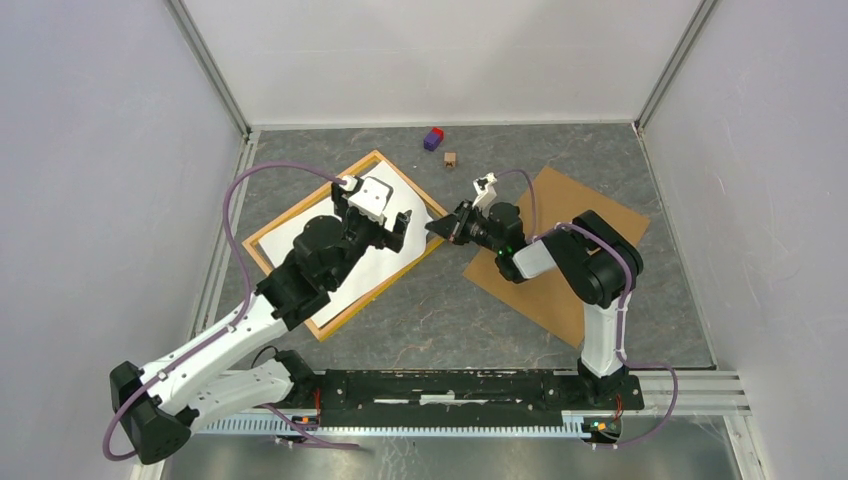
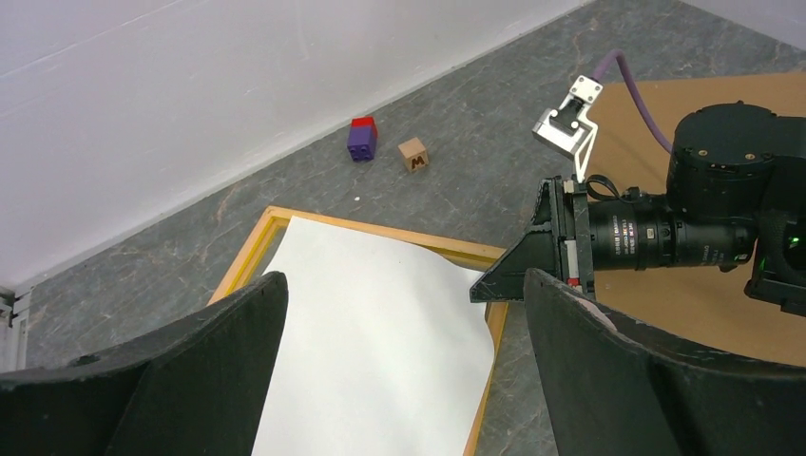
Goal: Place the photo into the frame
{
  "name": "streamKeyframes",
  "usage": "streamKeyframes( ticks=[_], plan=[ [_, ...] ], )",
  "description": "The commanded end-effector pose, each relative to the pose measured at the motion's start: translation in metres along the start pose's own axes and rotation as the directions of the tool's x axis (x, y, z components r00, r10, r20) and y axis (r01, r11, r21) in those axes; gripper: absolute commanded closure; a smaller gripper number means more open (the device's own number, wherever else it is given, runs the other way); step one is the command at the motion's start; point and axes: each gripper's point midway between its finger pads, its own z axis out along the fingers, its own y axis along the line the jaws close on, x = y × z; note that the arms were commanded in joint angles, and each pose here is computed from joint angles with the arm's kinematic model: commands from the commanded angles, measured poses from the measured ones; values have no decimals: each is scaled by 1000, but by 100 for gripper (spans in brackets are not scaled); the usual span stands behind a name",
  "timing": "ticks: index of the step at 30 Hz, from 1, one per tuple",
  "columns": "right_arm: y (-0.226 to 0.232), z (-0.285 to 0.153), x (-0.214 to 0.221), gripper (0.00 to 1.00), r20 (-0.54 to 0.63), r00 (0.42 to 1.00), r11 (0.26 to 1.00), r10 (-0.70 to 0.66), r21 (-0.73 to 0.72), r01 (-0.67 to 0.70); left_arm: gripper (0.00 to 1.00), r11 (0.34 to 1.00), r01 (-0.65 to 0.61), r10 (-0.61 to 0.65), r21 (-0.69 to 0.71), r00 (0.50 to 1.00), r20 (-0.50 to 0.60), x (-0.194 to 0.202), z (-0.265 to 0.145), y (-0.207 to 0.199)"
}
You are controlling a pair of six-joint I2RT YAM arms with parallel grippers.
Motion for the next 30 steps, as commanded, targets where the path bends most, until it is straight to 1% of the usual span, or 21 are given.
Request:
streamKeyframes(
  ticks=[1,4,10,15,21,23,26,30],
  plan=[
    [-2,9,-6,100,0,997,997,-75,11,75,1,1000,-7,9,-21,998,66,-22,-6,9],
    [-6,16,-8,100,-44,993,994,-105,3,105,1,1000,-1,2,-18,997,74,-24,-7,9],
    [-12,23,-7,100,-114,989,994,-98,-49,93,0,1000,-1,2,-11,998,63,-21,-5,7],
    [-6,31,1,100,-137,984,992,-111,-74,101,0,1000,-3,3,-1,999,49,-18,-1,3],
    [-6,32,4,99,-147,981,991,-124,-69,115,0,1000,-5,5,-5,999,46,-17,-1,4],
    [-5,33,7,96,-158,978,990,-133,-68,124,0,1000,-6,7,-6,999,46,-17,-1,4],
    [-5,33,8,84,-172,975,989,-142,-60,133,0,1000,-5,5,-4,999,44,-16,-1,4],
    [-12,31,2,75,-191,964,982,-186,7,191,0,1000,-3,3,-6,999,43,-16,-1,4]
  ],
)
